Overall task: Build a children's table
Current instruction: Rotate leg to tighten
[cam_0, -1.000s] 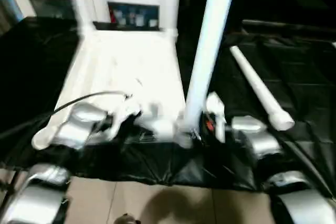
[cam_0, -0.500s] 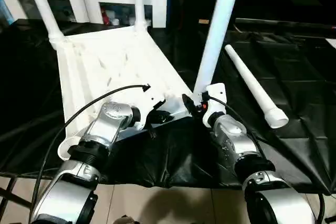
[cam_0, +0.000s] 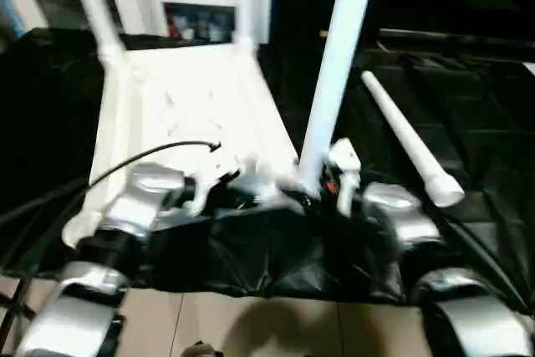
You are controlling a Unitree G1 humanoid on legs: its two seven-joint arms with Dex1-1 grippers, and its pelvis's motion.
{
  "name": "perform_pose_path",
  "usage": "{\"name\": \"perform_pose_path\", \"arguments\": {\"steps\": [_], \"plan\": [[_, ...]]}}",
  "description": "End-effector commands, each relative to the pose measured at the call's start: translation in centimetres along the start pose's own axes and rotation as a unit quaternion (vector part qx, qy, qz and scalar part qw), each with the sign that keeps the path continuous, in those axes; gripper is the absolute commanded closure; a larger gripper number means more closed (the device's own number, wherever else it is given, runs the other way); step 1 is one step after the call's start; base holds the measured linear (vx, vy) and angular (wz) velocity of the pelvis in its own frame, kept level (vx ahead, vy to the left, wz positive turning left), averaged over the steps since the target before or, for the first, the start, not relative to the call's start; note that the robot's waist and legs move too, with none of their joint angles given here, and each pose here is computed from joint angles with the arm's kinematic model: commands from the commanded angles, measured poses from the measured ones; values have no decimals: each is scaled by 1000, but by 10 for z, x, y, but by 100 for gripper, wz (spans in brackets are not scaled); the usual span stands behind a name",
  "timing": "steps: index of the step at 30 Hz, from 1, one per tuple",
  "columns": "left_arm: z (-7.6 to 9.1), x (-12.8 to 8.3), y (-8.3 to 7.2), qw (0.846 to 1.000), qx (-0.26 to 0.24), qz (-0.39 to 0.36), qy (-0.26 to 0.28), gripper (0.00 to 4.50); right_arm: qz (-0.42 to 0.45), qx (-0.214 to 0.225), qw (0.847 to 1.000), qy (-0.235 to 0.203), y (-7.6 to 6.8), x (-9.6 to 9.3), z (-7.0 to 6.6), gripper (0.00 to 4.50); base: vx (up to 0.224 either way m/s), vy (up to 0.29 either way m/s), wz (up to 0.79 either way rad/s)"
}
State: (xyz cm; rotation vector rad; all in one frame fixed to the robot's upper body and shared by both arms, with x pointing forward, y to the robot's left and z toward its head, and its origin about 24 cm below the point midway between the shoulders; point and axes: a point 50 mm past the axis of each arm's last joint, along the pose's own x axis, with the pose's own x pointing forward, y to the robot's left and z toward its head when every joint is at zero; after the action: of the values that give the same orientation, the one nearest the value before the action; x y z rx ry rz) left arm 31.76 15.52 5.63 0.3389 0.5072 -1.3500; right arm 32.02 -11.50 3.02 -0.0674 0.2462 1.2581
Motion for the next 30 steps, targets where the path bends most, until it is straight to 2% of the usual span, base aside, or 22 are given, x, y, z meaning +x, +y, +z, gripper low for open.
{"name": "perform_pose_path", "arguments": {"steps": [1, 3, 5, 7, 10, 14, 18, 20, 23, 25, 29, 30], "plan": [[10, 14, -7, 998, 18, -47, -22, 450, 109, -9, 994, 22, 19, 17, 0, 98, 0, 0, 0], [10, 12, -7, 998, 18, -55, -21, 450, 137, -5, 990, 31, 23, 16, -1, 98, 0, 0, 0], [10, 11, -7, 998, 18, -57, -21, 450, 147, -4, 988, 35, 24, 16, -1, 136, 0, 0, 0], [9, 9, -8, 997, 18, -73, -17, 450, 179, -1, 983, 48, 28, 15, -3, 139, 0, 0, 0], [8, 8, -9, 996, 18, -81, -15, 450, 193, 2, 980, 52, 30, 15, -3, 164, 0, 0, 0], [7, 7, -8, 997, 18, -80, -11, 450, 191, 6, 980, 50, 31, 14, -4, 172, 0, 0, 0], [8, 8, -4, 999, 11, -49, -17, 450, 130, 17, 991, 16, 25, 18, -1, 175, 0, 0, 0], [10, 12, 2, 1000, 4, -9, -23, 450, 43, 30, 999, -6, 16, 22, 1, 175, 0, 0, 0], [14, 20, 8, 999, -4, 44, -26, 450, -56, 42, 997, -15, 5, 24, 0, 176, 0, 0, 0], [22, 33, 9, 996, -14, 81, -44, 450, -162, 66, 984, -24, -4, 27, -3, 176, 0, 0, 0], [32, 53, 6, 993, -18, 107, -55, 450, -267, 85, 960, -11, -9, 31, -10, 177, 0, 0, 0], [38, 63, 3, 991, -21, 118, -62, 450, -305, 88, 948, -10, -9, 37, -12, 177, 0, 0, 0]]}}
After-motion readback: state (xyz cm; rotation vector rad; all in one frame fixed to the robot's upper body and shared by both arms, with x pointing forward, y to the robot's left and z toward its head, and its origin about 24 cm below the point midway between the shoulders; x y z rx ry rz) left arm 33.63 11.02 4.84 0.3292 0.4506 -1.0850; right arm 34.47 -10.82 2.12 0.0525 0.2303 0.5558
